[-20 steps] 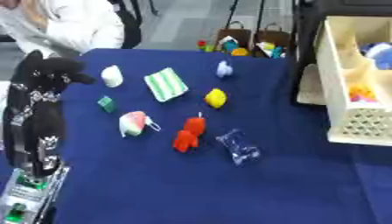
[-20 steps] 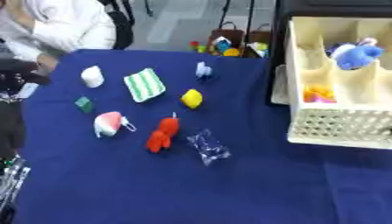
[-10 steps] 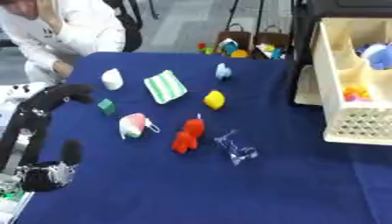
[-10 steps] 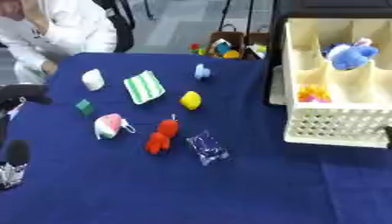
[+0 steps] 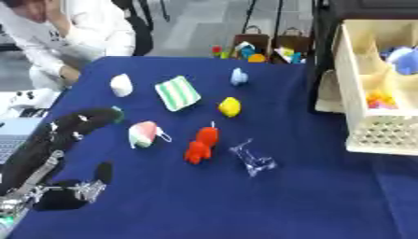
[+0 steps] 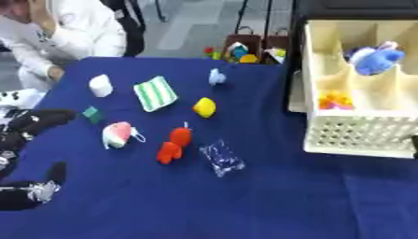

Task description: Pick up objects from table and place into drawer.

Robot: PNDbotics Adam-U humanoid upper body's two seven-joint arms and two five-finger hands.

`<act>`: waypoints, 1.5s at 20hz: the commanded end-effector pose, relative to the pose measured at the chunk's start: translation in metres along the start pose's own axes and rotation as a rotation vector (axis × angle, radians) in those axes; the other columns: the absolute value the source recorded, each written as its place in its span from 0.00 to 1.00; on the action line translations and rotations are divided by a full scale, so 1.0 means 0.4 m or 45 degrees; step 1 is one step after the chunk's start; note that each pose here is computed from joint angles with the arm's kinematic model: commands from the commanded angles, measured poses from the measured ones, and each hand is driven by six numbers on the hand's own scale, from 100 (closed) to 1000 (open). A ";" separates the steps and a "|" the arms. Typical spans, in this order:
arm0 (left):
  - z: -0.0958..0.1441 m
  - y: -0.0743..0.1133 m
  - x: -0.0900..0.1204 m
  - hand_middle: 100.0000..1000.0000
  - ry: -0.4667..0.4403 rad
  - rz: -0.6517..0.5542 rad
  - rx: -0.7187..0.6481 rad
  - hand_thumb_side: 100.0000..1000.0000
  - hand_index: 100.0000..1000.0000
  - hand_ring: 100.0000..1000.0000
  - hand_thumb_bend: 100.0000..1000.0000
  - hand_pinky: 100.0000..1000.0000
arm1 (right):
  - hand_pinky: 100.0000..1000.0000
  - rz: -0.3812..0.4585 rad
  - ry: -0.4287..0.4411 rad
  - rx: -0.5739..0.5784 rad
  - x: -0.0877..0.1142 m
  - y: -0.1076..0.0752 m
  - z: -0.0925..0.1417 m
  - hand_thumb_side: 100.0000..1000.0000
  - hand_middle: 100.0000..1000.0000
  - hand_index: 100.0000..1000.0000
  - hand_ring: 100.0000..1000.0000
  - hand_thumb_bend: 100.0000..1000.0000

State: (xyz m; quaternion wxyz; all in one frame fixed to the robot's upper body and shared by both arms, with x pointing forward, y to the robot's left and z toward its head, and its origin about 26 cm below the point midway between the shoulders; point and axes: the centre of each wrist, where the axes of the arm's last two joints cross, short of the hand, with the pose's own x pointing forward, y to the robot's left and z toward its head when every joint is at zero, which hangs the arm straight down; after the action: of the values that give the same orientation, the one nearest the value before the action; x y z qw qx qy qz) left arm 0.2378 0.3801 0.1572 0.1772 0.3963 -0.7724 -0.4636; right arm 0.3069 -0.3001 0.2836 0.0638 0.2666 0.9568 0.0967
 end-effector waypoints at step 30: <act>-0.133 0.177 -0.061 0.84 0.205 -0.138 -0.341 0.94 1.00 0.85 0.00 0.75 | 0.58 -0.029 -0.043 0.036 0.006 -0.001 -0.015 0.80 0.62 0.74 0.61 0.00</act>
State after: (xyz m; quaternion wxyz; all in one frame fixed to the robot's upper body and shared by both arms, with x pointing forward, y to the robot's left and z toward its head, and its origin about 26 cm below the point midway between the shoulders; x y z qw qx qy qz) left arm 0.2555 0.3884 0.2338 0.2882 0.4385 -0.6675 -0.5283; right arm 0.3071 -0.2986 0.2813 0.0595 0.2608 0.9598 0.0845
